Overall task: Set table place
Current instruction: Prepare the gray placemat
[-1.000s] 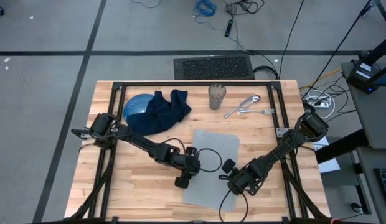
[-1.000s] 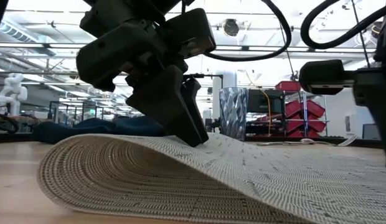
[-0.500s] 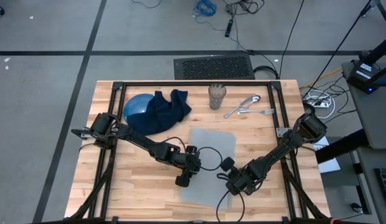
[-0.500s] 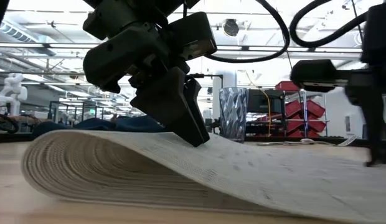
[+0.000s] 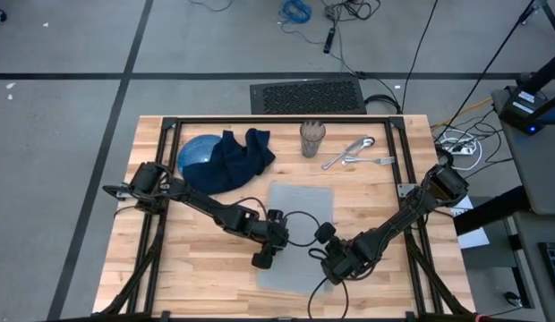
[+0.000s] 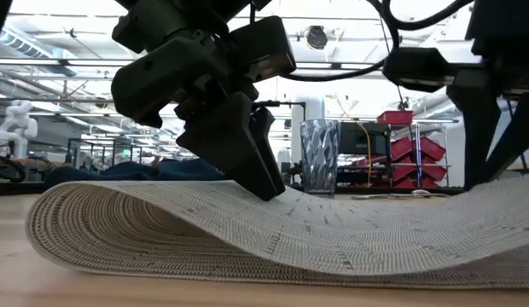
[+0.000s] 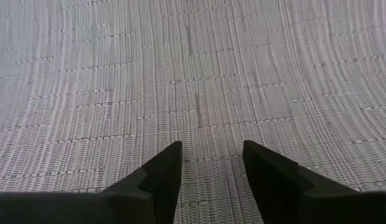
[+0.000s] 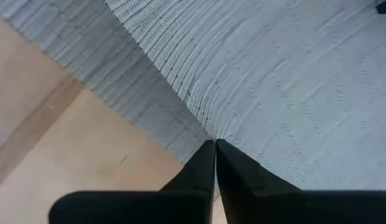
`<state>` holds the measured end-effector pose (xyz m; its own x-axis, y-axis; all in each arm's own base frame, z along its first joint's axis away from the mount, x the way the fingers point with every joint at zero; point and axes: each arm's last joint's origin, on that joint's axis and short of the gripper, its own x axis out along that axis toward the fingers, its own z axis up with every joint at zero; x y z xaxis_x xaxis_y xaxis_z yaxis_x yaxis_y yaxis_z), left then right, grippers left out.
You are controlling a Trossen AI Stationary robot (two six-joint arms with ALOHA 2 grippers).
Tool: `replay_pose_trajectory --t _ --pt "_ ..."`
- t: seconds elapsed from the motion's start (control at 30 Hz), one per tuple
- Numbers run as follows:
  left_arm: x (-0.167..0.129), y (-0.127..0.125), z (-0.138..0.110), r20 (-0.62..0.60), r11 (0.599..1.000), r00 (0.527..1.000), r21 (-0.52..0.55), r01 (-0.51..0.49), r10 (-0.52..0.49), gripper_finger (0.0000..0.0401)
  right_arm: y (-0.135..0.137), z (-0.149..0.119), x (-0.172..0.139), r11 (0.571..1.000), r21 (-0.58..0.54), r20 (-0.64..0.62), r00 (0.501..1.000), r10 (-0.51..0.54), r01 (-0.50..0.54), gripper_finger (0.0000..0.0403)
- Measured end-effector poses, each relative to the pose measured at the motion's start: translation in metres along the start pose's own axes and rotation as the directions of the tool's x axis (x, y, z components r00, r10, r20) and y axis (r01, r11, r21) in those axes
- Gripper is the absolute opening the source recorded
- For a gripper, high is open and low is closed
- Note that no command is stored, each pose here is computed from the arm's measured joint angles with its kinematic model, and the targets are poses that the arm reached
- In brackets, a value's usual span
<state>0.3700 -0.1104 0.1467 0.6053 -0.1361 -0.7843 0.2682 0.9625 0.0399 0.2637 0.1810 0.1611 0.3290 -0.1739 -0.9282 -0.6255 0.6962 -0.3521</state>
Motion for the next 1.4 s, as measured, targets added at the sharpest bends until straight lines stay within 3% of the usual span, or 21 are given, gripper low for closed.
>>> replay_pose_trajectory --t 0.27,0.57,0.87,1.1,1.27,1.33,1.4 --pt "-0.035 0.005 0.008 -0.01 0.992 0.992 0.011 -0.126 0.126 0.0157 -0.006 0.004 -0.01 0.994 -0.004 -0.031 0.994 -0.109 0.109 0.0" --pt "-0.116 0.003 0.008 -0.056 0.942 0.941 -0.008 -0.335 0.334 0.0157 -0.02 0.016 -0.027 0.968 -0.036 -0.014 0.968 -0.25 0.249 0.0" --pt "-0.207 -0.01 -0.012 -0.031 0.885 0.897 -0.149 -0.441 0.442 0.0157 -0.054 0.032 -0.04 0.914 -0.069 0.044 0.916 -0.398 0.401 0.0" --pt "-0.247 -0.017 -0.033 -0.035 0.841 0.867 -0.23 -0.49 0.496 0.0157 -0.09 0.043 -0.039 0.877 -0.081 0.153 0.875 -0.459 0.473 0.0" --pt "-0.252 -0.023 -0.04 -0.052 0.827 0.865 -0.271 -0.493 0.499 0.0157 -0.114 0.036 -0.03 0.917 -0.014 0.182 0.903 -0.39 0.399 0.0" --pt "-0.248 -0.027 -0.039 -0.055 0.84 0.875 -0.26 -0.477 0.48 0.0157 -0.114 0.029 -0.026 0.953 0.002 0.155 0.942 -0.298 0.301 0.0" --pt "-0.242 -0.032 -0.037 -0.063 0.852 0.886 -0.251 -0.459 0.459 0.0157 -0.106 0.022 -0.023 0.99 0.004 0.135 0.981 -0.14 0.141 0.0003"
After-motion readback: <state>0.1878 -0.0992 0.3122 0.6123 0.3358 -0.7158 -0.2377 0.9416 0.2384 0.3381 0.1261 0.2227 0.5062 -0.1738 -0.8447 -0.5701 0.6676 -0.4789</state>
